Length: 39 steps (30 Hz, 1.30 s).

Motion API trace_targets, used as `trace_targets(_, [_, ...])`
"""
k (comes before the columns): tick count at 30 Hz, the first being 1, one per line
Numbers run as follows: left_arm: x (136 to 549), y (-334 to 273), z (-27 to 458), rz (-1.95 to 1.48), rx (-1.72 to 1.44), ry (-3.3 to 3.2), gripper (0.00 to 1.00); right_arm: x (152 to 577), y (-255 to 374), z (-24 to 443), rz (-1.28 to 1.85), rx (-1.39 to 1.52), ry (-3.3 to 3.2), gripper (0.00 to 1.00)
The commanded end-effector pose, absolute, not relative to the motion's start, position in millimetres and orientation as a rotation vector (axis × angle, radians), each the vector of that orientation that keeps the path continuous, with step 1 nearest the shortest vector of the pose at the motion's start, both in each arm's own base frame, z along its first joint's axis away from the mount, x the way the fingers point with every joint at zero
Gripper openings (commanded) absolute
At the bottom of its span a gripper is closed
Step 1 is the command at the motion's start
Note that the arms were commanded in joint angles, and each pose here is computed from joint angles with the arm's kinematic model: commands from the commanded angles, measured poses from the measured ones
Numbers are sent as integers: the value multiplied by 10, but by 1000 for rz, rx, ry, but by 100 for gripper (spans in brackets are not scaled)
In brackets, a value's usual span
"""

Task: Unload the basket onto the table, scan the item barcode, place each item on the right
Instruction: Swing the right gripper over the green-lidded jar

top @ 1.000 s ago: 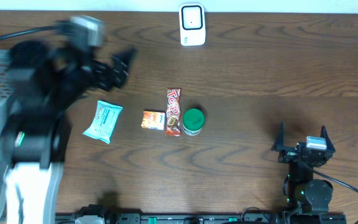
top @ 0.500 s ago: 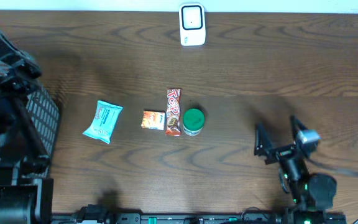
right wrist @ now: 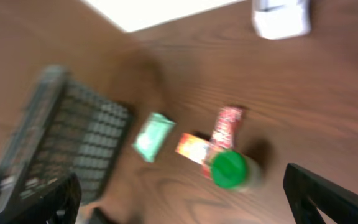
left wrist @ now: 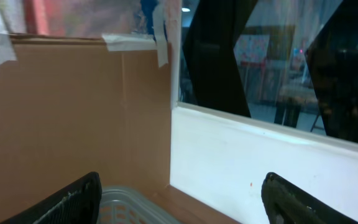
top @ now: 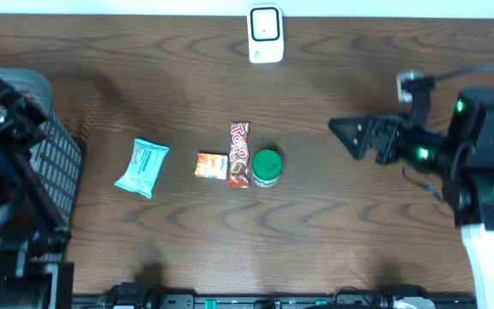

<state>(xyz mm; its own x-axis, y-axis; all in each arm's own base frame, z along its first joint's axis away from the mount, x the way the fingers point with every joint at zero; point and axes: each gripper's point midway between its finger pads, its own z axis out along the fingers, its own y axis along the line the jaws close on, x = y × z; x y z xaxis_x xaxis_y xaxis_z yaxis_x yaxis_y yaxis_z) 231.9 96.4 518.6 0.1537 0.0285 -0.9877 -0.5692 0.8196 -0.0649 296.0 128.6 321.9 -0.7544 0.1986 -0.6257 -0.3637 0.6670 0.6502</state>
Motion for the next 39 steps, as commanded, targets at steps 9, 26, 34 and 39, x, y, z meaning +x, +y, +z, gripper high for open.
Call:
trace_targets(9, [1876,991,5279,446,-501,1281,83,3328,1237,2211,876,1370,2379,99])
trace_targets(26, [1979,947,5173,432,-472,1305,83,3177,2242,976,568,1948,2410,99])
trace_targets(34, [1874,949,5220,425,-477,1279,83,3082,2497,474,469,2014,2501,99])
trace_targets(39, [1832,950,5235,422,-478,1270,83,3014,2545,375,432,1951,2568,78])
